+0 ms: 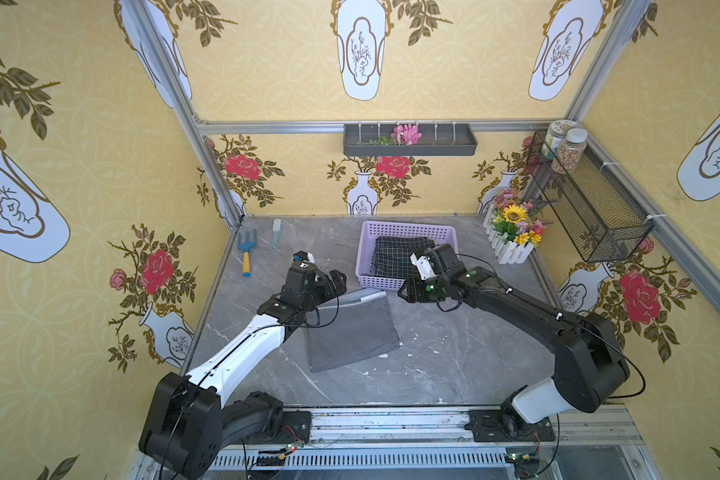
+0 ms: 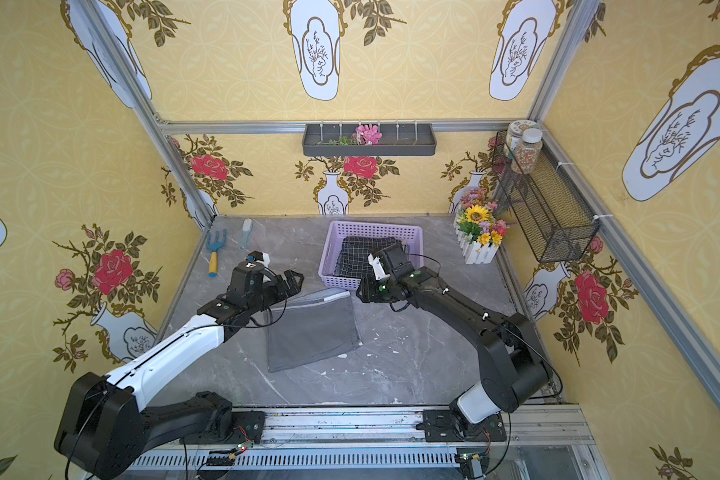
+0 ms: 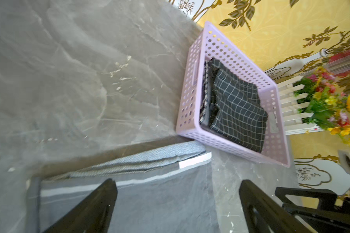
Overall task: Put the folded pillowcase in the basket
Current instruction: Move the pillowcase to the center of the board.
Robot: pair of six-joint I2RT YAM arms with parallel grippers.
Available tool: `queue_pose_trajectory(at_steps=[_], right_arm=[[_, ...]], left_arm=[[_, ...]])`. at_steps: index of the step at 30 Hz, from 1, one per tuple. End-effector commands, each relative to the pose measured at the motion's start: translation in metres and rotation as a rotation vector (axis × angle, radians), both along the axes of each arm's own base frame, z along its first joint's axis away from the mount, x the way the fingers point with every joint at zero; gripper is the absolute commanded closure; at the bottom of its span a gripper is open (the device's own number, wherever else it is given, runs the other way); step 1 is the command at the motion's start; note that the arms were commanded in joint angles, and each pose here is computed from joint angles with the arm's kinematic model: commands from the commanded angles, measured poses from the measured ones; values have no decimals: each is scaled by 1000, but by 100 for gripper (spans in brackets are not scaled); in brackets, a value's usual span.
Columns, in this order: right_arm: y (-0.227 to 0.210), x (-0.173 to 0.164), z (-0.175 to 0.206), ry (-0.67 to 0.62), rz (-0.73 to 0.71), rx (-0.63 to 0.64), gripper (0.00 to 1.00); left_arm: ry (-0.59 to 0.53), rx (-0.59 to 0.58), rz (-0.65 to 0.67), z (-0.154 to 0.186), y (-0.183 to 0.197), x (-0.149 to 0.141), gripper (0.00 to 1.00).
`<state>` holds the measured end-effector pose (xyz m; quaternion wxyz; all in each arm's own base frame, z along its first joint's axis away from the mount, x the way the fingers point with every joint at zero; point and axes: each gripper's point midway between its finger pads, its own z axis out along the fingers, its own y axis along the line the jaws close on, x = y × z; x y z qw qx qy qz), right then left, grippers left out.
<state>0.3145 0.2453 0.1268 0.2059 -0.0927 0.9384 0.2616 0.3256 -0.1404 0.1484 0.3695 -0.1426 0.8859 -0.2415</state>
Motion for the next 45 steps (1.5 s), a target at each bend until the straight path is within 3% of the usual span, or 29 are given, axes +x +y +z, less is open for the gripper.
queue_pose_trajectory(at_steps=[1,7,14,33,45], right_arm=[[4,-2,-13,-4,-20,-40,38],[14,-16,-40,39,-10,-94,38],[22,-22,-57,68,-9,-129,37],[38,-28,-94,161,-20,-143,38],[61,-21,-109,192,-3,-135,41]], left_arm=[[43,16,80,-18,19,-19,0],[106,25,158,-45,41,-49,0],[104,-4,218,-54,54,-67,0],[189,2,223,-85,55,-81,0],[170,-12,214,-81,54,-82,0]])
